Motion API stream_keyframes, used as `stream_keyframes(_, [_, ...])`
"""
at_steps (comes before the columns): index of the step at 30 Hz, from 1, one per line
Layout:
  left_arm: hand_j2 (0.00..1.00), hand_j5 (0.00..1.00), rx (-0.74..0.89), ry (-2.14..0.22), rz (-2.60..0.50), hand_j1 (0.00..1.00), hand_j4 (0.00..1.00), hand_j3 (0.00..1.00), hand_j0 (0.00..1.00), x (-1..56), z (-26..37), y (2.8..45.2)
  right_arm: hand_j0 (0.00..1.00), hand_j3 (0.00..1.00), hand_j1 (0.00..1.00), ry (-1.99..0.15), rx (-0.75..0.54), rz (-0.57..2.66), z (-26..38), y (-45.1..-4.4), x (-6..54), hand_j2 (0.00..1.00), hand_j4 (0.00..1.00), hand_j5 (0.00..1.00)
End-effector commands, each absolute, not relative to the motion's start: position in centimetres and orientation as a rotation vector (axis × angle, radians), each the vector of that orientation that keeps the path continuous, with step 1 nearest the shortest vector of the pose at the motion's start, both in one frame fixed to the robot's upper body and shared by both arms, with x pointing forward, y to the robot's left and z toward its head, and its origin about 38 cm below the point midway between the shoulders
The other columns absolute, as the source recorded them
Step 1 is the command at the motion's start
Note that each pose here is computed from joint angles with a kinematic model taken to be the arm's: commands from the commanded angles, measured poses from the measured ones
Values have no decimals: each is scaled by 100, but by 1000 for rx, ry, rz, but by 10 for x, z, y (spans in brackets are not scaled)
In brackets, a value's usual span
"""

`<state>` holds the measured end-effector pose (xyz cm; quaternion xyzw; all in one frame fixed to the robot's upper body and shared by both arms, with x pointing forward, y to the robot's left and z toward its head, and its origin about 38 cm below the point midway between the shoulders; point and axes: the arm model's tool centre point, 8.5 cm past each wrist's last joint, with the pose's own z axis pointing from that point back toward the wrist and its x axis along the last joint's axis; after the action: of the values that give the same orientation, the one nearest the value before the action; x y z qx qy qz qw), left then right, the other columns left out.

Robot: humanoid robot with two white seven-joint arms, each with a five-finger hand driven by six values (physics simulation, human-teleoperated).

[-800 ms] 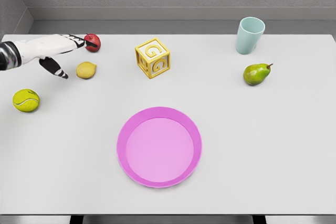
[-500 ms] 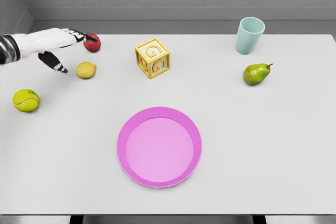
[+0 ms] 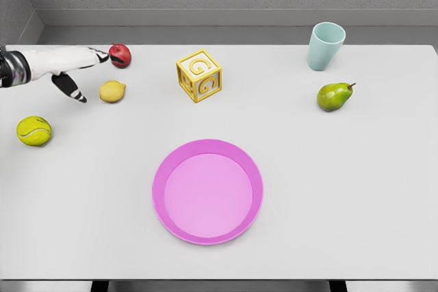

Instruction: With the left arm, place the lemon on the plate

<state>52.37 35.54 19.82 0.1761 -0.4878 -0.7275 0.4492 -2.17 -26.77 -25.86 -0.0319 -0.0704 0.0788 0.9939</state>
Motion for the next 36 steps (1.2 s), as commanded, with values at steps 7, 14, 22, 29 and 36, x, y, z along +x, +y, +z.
stream_keyframes(7, [100, 100, 374, -1169, -1785, 100, 100, 100, 100, 532, 177, 340, 100, 100, 100, -140, -64, 157, -259, -268, -22, 100, 100, 100])
stream_keyframes(14, [100, 100, 364, -1156, -1772, 100, 100, 100, 100, 535, 174, 340, 100, 100, 100, -142, -64, 157, -259, -268, -21, 100, 100, 100])
stream_keyframes(22, [100, 100, 350, -1165, -1776, 100, 100, 100, 100, 536, 171, 332, 100, 100, 100, -140, -64, 157, -259, -268, -22, 100, 100, 100])
stream_keyframes(29, [100, 100, 344, -1145, -1766, 100, 100, 100, 100, 539, 166, 331, 100, 100, 100, -140, -64, 157, -259, -268, -22, 100, 100, 100])
stream_keyframes(36, [100, 100, 337, -1140, -1775, 100, 100, 100, 100, 540, 163, 325, 100, 100, 100, -142, -64, 157, -259, -268, -21, 100, 100, 100])
